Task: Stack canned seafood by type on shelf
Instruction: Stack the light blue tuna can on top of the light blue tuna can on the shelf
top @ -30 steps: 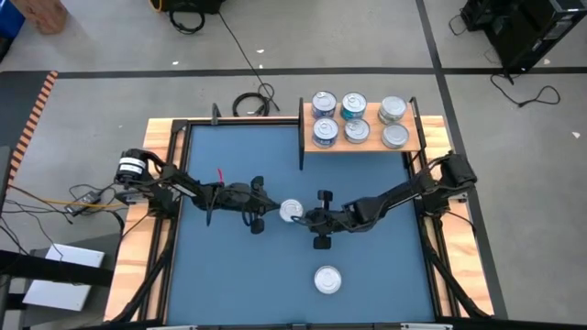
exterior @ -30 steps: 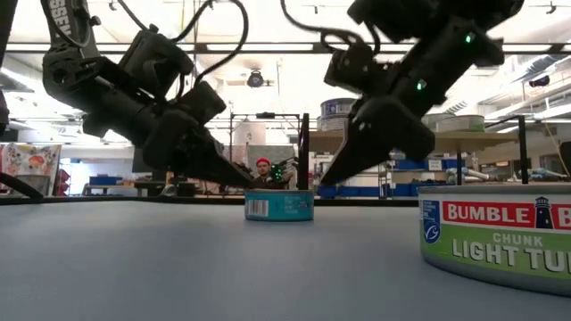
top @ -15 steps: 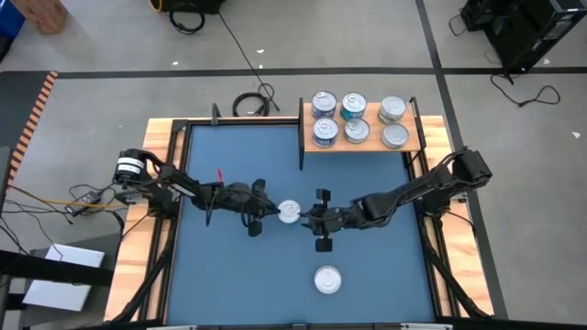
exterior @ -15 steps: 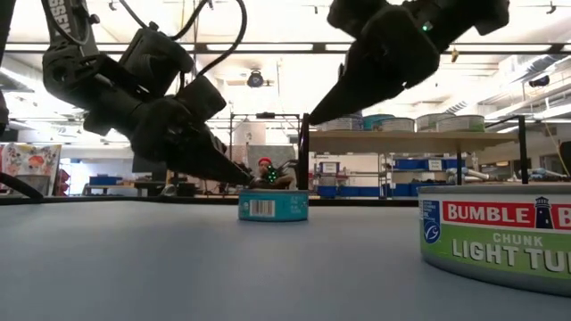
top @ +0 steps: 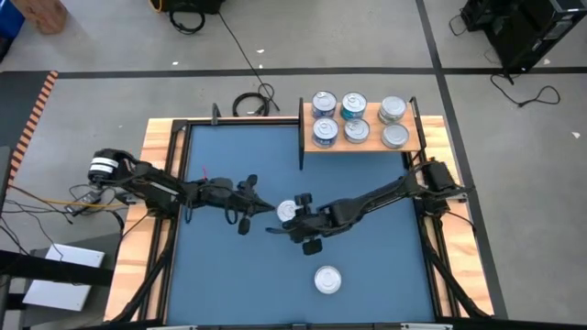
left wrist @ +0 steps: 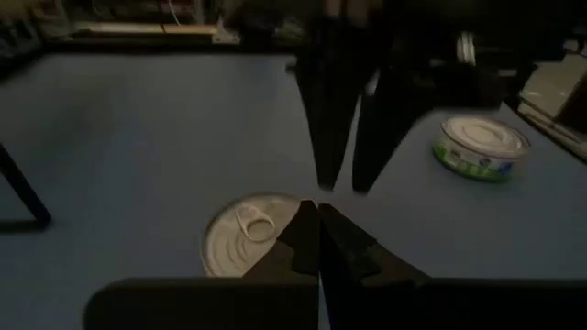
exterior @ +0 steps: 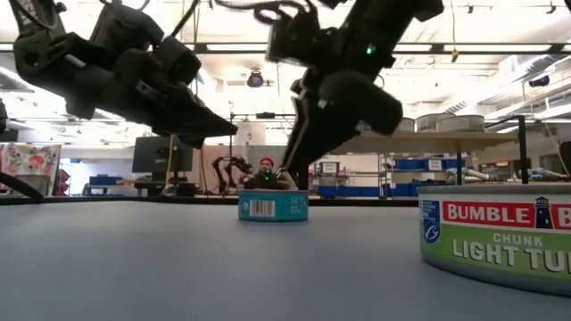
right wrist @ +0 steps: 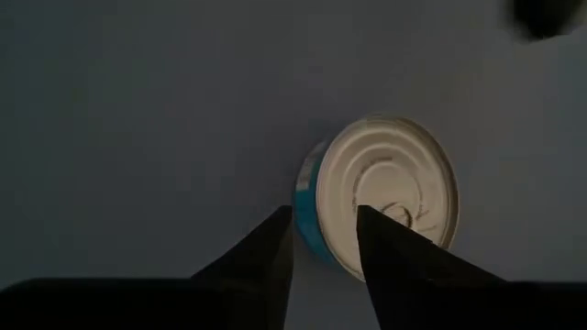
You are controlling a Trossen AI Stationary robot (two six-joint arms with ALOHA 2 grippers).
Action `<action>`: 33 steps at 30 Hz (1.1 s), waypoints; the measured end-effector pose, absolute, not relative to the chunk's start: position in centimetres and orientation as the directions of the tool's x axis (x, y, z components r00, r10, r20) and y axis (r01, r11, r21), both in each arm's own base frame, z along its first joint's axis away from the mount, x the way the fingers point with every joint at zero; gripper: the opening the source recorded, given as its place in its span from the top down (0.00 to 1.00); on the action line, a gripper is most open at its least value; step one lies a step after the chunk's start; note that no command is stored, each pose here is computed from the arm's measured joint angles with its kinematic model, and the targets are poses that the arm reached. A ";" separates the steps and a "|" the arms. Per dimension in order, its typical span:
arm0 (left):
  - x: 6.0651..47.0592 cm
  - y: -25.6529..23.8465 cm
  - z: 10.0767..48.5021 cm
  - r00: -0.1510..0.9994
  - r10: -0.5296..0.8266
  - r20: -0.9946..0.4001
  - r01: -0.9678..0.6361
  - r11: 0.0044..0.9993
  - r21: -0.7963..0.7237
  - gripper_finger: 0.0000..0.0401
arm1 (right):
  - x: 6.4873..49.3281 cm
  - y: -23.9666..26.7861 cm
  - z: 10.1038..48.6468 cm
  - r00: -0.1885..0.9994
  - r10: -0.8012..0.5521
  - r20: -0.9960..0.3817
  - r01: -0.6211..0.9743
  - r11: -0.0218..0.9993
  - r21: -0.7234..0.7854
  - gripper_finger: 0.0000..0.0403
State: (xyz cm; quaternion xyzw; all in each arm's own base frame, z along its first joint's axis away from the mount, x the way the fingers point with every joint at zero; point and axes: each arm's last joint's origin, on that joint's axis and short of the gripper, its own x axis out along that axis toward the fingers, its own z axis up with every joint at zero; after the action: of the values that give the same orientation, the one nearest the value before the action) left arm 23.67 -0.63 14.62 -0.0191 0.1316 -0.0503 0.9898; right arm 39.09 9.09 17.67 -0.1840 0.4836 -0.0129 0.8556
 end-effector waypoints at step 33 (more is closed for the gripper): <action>22.5 -0.6 14.7 0.971 -0.084 -0.226 0.076 0.996 -0.045 1.00 | 39.8 7.5 19.3 0.495 -0.085 -0.865 -0.287 0.923 -0.255 0.99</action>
State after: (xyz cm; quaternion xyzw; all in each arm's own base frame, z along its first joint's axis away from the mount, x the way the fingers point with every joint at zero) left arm 22.53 -0.56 14.70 -0.0183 0.1145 -0.0403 0.9924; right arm 39.79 7.55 19.30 -0.1862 0.4990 0.0600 0.8442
